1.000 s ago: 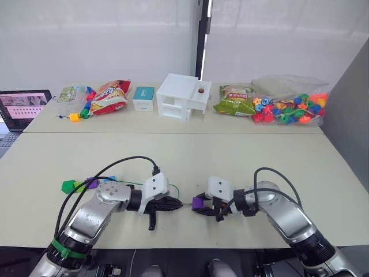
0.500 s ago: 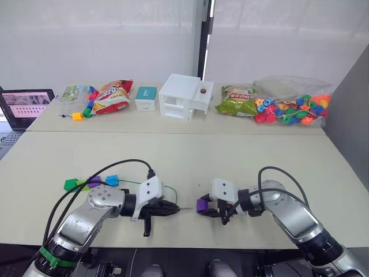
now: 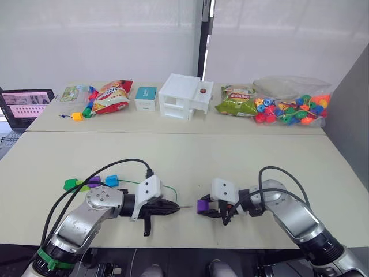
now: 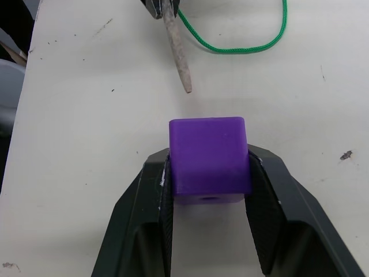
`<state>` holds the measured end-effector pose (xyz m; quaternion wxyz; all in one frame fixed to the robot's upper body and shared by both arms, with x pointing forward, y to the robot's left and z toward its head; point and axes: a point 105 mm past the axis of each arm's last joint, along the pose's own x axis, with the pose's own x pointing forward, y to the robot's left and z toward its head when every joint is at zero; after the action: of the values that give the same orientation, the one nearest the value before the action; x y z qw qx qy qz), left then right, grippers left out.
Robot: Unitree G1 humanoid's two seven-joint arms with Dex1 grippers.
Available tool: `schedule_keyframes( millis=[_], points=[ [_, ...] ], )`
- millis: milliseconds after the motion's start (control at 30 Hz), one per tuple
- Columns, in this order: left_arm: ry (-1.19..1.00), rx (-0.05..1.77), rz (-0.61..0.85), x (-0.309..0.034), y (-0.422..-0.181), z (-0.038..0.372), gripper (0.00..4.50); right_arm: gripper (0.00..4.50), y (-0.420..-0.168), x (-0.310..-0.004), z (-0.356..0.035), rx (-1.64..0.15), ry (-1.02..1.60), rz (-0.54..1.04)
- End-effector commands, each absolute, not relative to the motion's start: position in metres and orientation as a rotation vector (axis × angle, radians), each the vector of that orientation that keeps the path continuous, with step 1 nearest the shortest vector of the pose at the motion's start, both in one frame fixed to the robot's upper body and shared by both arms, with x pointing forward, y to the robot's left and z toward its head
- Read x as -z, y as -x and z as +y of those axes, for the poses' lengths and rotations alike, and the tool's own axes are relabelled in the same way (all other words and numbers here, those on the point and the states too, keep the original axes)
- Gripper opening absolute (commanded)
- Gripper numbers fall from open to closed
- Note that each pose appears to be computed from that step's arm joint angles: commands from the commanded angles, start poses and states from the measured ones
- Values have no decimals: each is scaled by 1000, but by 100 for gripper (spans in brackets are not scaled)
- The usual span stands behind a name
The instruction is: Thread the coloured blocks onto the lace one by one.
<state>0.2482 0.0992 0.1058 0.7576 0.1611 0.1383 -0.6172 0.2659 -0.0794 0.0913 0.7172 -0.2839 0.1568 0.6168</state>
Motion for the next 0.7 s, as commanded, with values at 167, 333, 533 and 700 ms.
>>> schedule_keyframes(
  millis=[167,333,533,700],
  points=[
    [-359,1374,253,-111,-247,89,0,117,-254,-75,-83,-1391,615,451],
    [-362,1378,250,-110,-248,86,0,117,-252,-76,-82,-1405,610,449],
    [-381,1378,285,-106,-248,89,0,117,-251,-76,-82,-1410,609,446],
    [-399,1364,292,-105,-250,92,0,117,-251,-77,-82,-1414,612,446]
  ],
)
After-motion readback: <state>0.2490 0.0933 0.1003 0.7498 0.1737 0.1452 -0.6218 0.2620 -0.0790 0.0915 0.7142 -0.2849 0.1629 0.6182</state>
